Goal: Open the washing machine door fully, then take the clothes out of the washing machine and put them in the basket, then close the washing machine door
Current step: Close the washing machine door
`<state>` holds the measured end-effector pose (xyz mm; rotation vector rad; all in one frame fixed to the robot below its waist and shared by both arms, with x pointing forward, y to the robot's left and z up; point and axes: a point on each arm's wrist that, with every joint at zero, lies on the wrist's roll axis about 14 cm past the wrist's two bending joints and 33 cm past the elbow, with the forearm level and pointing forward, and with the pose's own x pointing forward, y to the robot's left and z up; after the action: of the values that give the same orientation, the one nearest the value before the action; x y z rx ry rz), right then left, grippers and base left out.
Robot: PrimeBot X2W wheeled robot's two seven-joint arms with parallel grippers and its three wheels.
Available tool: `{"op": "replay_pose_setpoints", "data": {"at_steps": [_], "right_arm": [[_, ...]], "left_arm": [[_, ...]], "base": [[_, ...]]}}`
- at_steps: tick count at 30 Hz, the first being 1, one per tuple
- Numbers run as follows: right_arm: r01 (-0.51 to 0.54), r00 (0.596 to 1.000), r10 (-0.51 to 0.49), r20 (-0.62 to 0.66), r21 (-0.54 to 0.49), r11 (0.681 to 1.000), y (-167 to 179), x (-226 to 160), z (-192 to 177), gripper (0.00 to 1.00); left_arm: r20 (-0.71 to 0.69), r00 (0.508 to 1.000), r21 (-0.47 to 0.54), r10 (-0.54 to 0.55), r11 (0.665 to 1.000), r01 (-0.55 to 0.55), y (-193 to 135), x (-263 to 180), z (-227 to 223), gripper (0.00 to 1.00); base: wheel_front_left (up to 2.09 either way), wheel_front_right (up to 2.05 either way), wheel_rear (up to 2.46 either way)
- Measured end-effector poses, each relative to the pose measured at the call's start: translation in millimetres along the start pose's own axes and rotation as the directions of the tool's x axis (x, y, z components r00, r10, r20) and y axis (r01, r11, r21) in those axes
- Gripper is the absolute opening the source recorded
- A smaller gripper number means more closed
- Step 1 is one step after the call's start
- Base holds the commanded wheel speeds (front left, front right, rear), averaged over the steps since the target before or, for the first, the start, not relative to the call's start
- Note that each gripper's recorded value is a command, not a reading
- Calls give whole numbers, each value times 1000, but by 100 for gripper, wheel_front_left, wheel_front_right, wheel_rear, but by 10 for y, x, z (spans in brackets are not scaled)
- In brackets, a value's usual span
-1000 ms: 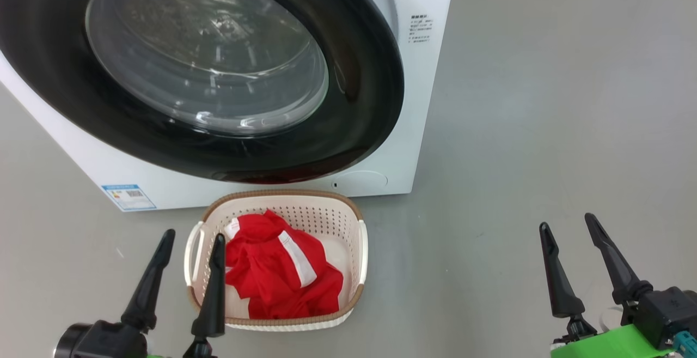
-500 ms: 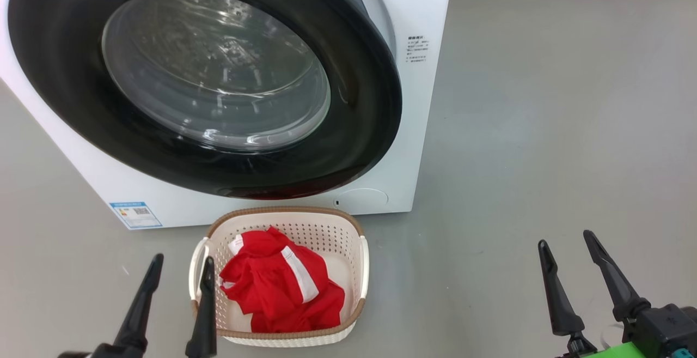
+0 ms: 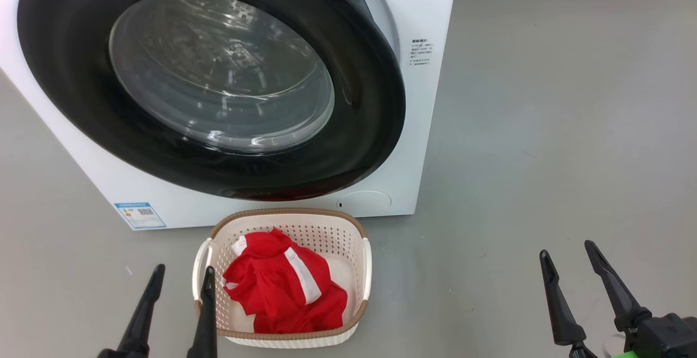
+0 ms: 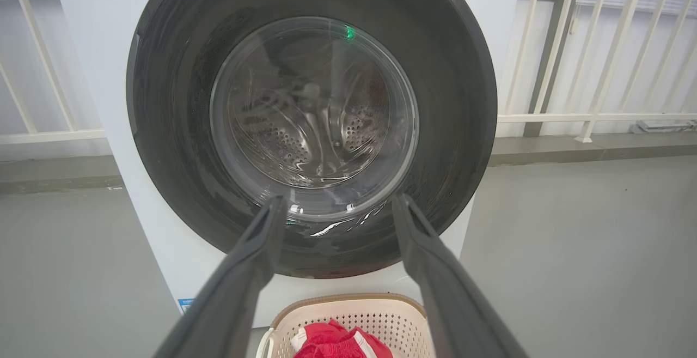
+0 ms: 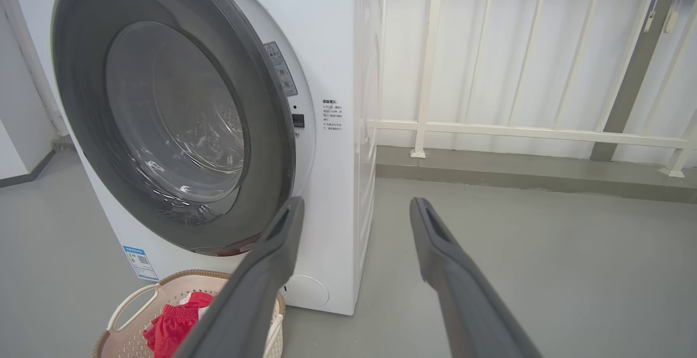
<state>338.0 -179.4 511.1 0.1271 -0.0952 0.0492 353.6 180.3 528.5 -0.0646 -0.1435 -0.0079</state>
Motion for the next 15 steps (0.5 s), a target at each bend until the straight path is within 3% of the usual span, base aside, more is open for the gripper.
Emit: {"op": "replay_pose_setpoints", "data": {"at_steps": [3, 4, 5, 6, 7, 15], "right_arm": [[-4, 1000, 4, 0, 1, 1000, 10, 9, -1, 100], [-6, 1000, 6, 0, 3, 1000, 16, 13, -3, 80], [-8, 1000, 8, -1, 5, 1000, 22, 19, -5, 38], [-10, 1000, 10, -2, 5, 1000, 30, 24, -11, 13], [-13, 1000, 14, -4, 7, 1000, 40, 29, -18, 0], [-46, 998, 47, -36, 33, 998, 148, 91, -133, 0]], "left_arm": [[-1, 1000, 3, -2, 1000, 2, -4, -13, -5, 100], [-2, 1000, 4, -6, 1000, 6, -9, -18, -8, 100], [-2, 1000, 4, -4, 1000, 4, -6, -24, -8, 100], [-2, 1000, 3, 0, 1000, 0, 1, -29, -8, 100], [-2, 1000, -1, 0, 1000, 0, 2, -34, -6, 100], [3, 1000, -3, 21, 1000, -21, 69, -95, 18, 100]], "base": [[0, 0, 0], [0, 0, 0], [0, 0, 0], [0, 0, 0], [0, 0, 0], [0, 0, 0]]}}
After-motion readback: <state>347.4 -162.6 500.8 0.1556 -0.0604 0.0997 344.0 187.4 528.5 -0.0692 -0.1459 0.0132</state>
